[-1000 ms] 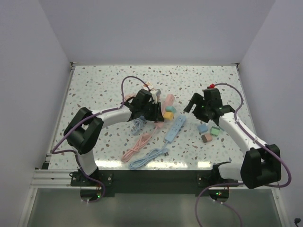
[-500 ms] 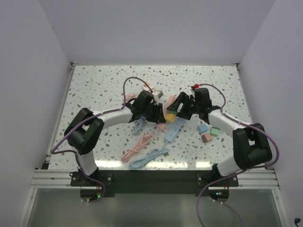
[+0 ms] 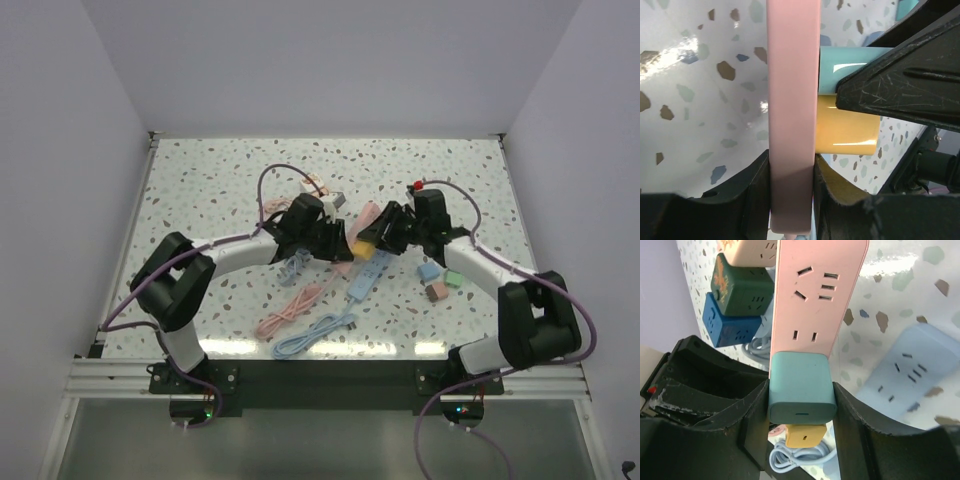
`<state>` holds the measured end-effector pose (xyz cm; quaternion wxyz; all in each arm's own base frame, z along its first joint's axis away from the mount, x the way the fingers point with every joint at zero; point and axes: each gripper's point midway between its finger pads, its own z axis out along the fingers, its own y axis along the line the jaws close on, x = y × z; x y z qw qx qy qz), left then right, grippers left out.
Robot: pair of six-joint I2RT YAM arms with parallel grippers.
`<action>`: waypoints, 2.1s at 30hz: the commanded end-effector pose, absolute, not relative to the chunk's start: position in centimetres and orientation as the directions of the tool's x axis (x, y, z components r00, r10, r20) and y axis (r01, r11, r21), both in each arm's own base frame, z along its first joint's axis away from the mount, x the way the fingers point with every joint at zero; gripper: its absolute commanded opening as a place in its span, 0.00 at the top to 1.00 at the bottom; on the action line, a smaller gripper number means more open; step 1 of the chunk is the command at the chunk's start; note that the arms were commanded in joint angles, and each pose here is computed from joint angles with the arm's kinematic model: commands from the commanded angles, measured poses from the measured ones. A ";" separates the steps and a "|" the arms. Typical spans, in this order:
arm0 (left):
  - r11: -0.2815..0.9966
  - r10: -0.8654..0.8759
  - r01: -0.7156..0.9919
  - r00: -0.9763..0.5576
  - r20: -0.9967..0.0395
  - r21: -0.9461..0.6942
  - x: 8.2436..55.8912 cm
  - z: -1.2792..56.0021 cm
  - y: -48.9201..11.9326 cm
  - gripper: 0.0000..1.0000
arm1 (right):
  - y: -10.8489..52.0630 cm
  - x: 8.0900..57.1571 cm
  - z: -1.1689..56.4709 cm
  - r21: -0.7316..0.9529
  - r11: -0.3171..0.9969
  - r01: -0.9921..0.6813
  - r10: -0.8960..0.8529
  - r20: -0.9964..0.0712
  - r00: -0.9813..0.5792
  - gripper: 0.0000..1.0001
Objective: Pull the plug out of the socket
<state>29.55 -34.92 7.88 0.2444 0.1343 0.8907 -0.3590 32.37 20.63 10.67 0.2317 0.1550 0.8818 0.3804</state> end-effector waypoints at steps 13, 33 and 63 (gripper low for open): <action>0.767 -0.072 0.323 -0.815 -0.574 -0.555 33.4 8.3 -34.3 1.00 | 16.2 24.9 16.5 0.707 0.698 0.113 0.511 -0.381 -0.771 1.00; 0.800 -0.050 0.313 -0.815 -0.577 -0.511 34.7 8.5 -34.4 1.00 | 15.3 26.7 16.4 0.650 0.741 0.167 0.515 -0.392 -0.763 1.00; 0.698 -0.022 0.438 -0.777 -0.629 -0.566 34.6 12.9 -35.9 1.00 | 1.3 29.6 11.1 -0.006 0.832 0.554 0.439 -0.604 -0.665 1.00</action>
